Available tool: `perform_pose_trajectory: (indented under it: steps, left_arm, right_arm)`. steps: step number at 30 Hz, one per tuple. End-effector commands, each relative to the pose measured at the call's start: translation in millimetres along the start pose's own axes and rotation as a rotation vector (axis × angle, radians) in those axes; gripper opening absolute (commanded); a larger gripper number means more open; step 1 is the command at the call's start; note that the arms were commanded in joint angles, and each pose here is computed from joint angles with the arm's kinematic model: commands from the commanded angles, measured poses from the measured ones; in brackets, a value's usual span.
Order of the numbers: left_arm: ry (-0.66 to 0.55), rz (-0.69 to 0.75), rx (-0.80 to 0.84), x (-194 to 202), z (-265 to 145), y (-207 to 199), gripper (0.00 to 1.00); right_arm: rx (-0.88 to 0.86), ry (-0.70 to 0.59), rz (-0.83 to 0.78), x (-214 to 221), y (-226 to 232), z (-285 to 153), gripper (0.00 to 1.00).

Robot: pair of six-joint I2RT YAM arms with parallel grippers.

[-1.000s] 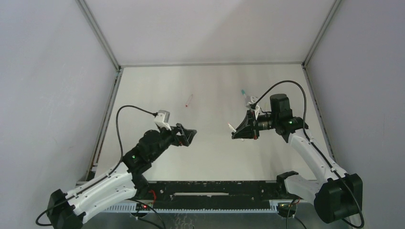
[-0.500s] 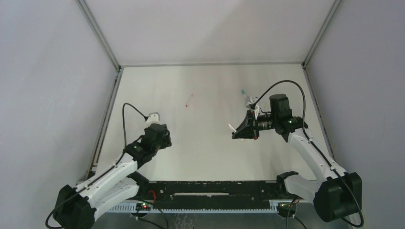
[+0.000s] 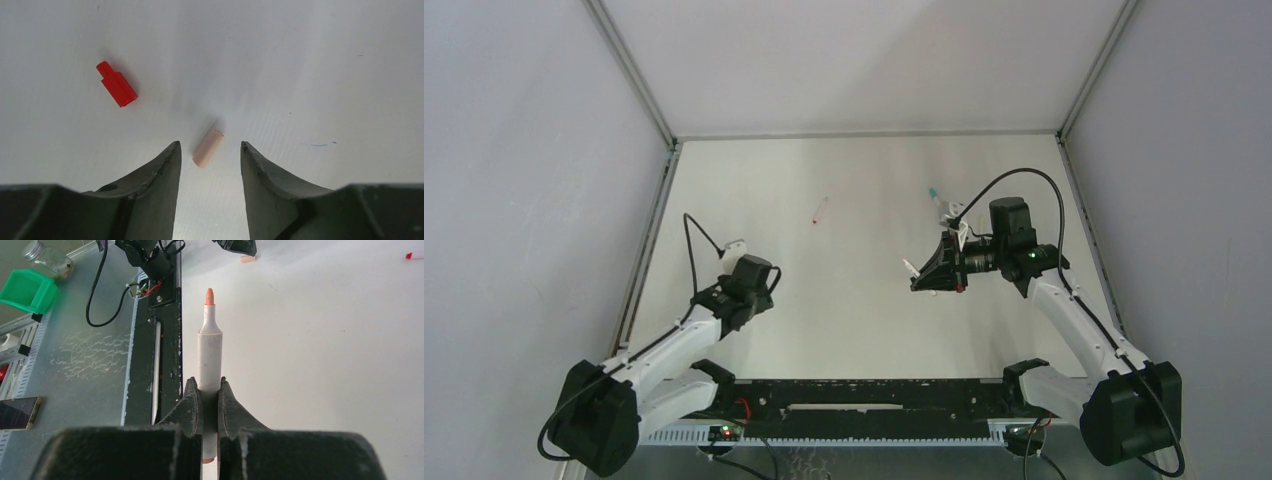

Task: Insert the pens into the pen caps
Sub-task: Move the pen cap to the center of the board.

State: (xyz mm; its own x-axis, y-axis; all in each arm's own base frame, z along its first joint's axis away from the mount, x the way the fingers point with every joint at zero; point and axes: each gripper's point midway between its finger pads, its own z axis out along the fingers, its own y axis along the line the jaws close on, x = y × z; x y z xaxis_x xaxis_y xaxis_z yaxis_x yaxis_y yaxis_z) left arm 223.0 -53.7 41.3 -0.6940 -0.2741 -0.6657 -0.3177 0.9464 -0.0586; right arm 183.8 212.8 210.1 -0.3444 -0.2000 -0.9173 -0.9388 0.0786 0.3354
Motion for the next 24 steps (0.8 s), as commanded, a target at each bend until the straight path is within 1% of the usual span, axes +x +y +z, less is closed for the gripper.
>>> perform_pose_trajectory:
  steps: [1, 9, 13, 15, 18, 21, 24]
  left_arm:
    - [0.004, -0.050, -0.001, -11.2, 2.5, -7.1, 0.51]
    - [0.069, -0.073, 0.005, -1.9, 13.9, -9.5, 0.41]
    - [0.119, -0.065, 0.002, 7.8, 18.1, -12.0, 0.34]
    - [0.141, -0.062, -0.009, 12.3, 20.4, -11.6, 0.28]
    - [0.199, -0.058, 0.002, 23.9, 22.5, -15.6, 0.23]
    - [0.237, -0.064, 0.040, 32.2, 22.1, -22.8, 0.19]
    - [0.258, -0.052, 0.068, 38.2, 20.1, -26.9, 0.18]
  right_arm:
    - [-0.002, -0.026, -0.078, -19.2, 2.2, -4.2, 0.00]
    - [0.001, -0.031, -0.082, -20.3, 2.8, -6.1, 0.00]
    - [0.001, -0.034, -0.085, -21.0, 3.5, -6.6, 0.00]
    - [0.000, -0.035, -0.087, -21.4, 3.9, -6.9, 0.00]
    - [-0.001, -0.036, -0.090, -21.8, 4.4, -7.0, 0.00]
    - [-0.002, -0.037, -0.090, -21.9, 4.5, -7.0, 0.00]
    - [-0.003, -0.037, -0.091, -22.1, 4.9, -7.1, 0.00]
